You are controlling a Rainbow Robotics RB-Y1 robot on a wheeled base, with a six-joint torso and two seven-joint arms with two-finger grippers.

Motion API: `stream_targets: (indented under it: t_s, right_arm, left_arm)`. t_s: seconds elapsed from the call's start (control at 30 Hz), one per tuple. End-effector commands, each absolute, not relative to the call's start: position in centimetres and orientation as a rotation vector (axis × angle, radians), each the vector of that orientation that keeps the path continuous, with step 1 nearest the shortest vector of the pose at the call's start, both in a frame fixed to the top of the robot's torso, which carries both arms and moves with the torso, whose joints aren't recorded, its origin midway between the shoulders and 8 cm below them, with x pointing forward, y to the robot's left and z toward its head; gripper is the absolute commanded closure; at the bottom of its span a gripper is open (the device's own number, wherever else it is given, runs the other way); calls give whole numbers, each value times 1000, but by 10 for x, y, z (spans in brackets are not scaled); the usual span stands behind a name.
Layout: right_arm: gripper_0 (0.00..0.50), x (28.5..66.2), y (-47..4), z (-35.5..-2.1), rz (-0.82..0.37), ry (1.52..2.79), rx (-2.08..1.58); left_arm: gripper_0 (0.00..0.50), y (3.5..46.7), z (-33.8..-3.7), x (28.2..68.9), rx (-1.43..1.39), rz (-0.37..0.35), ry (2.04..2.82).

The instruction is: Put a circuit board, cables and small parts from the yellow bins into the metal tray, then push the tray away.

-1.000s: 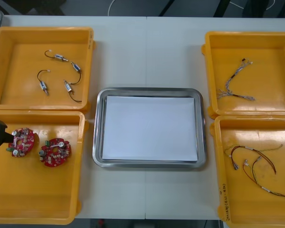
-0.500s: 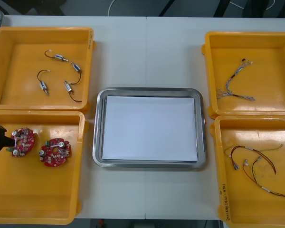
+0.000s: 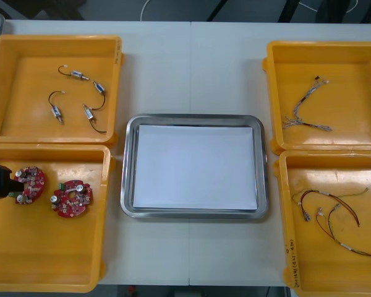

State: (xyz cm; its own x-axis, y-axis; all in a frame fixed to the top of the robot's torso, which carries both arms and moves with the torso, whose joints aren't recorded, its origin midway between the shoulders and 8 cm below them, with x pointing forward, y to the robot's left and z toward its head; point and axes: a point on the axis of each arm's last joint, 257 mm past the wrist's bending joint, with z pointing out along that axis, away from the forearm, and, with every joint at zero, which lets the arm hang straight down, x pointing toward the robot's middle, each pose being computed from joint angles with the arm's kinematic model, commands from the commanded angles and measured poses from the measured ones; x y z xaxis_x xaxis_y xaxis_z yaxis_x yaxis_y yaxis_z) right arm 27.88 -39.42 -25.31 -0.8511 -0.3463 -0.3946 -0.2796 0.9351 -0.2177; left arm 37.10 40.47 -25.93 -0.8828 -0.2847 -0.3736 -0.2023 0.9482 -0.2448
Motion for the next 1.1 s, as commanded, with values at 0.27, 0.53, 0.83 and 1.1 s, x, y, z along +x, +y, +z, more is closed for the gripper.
stream_targets:
  t_s: [0.27,0.53,0.83,1.1]
  right_arm:
    - [0,273,-390,-284,-228,2640,-675]
    - [0,279,-390,-310,-185,2621,-714]
    - [0,285,-390,-332,-198,2590,-787]
    - [0,282,-394,-349,-198,2589,-837]
  left_arm:
    - [0,411,-283,357,-261,-260,2749]
    - [0,411,-293,360,-283,-276,2740]
    - [0,411,-301,361,-292,-276,2737]
    - [0,411,-307,356,-300,-281,2738]
